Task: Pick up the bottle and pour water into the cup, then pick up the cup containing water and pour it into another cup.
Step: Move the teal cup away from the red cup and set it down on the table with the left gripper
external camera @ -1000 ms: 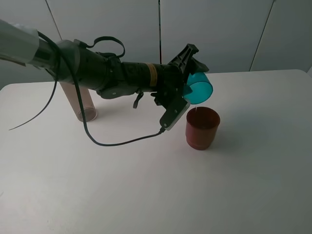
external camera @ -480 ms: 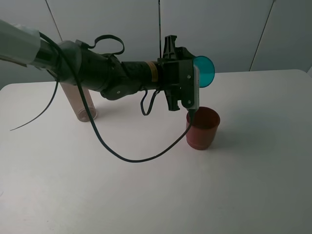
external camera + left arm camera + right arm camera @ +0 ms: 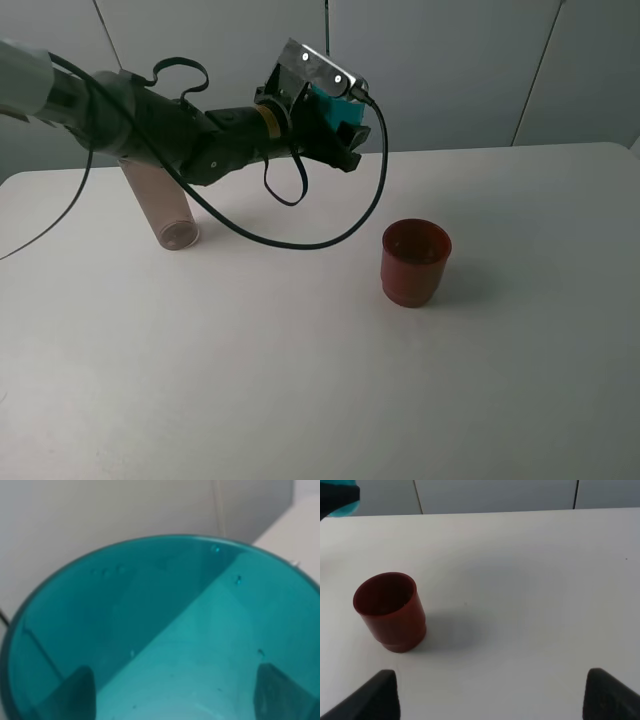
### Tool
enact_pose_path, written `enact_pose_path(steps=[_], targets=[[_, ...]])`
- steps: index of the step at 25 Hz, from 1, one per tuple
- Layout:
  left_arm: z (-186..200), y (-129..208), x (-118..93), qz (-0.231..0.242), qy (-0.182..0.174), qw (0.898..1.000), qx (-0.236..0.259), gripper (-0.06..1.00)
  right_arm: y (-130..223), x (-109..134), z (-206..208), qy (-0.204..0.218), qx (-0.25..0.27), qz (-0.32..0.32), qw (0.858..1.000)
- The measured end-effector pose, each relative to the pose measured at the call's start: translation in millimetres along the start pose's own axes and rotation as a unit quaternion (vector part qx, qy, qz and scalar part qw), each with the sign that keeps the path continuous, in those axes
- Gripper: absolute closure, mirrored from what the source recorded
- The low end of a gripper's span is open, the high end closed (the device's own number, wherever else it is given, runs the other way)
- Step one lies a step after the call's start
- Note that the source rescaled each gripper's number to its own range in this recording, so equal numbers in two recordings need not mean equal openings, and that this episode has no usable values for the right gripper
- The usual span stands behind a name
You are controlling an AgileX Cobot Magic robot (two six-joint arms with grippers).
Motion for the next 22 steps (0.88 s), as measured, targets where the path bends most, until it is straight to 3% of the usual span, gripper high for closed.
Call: enact_pose_path(steps=[7, 15, 22], targets=[[19, 25, 33, 0.030, 0.000, 0.998, -0.046, 0.70, 0, 0, 0, 0.000, 0.000, 0.000, 1.000], [6, 92, 32, -0.004, 0.045, 0.999, 0.008, 0.70, 0, 0, 0, 0.000, 0.000, 0.000, 1.000], [2, 121, 30, 0.001, 0.064, 0.998, 0.011, 0.70, 0, 0, 0, 0.000, 0.000, 0.000, 1.000]])
Point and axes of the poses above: a point on each arm's last joint axis where the gripper is mounted, z pointing back along that axis away from the gripper, x along the wrist's bending axis when the last joint is at zero, y = z × x, the point moved 1 cm from there along -z, pointing out along that axis toward the gripper, and after that the axes turned 14 degrees about z, right-handed, at the moved point
